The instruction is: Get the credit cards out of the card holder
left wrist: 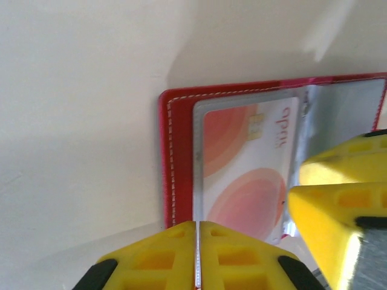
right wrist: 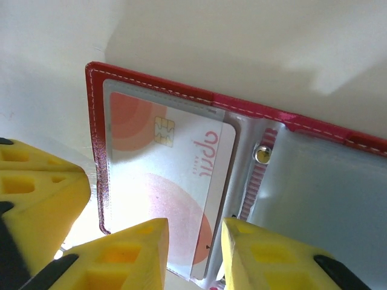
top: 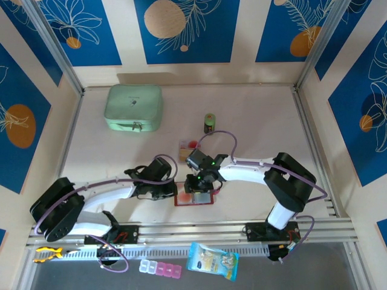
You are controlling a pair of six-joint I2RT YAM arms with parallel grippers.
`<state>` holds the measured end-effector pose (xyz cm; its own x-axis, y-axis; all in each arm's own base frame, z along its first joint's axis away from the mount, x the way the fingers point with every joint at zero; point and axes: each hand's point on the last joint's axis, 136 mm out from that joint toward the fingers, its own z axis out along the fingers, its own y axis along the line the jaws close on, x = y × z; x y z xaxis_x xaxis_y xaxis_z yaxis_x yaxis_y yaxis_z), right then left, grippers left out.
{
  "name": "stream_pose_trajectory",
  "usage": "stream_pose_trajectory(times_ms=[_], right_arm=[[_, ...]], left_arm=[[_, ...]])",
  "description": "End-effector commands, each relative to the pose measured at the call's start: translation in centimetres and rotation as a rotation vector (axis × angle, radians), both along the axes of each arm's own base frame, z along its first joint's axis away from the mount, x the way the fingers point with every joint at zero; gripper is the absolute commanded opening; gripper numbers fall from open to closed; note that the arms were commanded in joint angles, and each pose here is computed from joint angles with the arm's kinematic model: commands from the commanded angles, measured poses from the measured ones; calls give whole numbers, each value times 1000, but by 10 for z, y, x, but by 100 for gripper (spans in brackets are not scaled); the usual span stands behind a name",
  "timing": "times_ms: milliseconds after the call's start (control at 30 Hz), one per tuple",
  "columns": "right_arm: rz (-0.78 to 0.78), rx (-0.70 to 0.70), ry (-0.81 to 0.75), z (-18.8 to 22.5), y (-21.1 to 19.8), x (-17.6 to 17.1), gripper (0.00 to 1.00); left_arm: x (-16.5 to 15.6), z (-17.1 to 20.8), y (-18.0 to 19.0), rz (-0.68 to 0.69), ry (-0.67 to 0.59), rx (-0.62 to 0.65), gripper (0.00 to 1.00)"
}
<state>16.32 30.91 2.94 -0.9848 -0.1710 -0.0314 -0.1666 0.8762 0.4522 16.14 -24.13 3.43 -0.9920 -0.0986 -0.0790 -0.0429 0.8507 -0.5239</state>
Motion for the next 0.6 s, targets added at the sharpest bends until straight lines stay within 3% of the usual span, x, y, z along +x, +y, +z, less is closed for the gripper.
stream_pose_trajectory(times_ms=[0, 567], right_arm=[[-19, 53, 28, 5, 1, -3, 30], [-56, 113, 73, -3, -3, -5, 29]], left_arm=[[4, 8, -4, -4, -4, -20, 7], [-3, -20, 0, -6, 63, 32, 0]])
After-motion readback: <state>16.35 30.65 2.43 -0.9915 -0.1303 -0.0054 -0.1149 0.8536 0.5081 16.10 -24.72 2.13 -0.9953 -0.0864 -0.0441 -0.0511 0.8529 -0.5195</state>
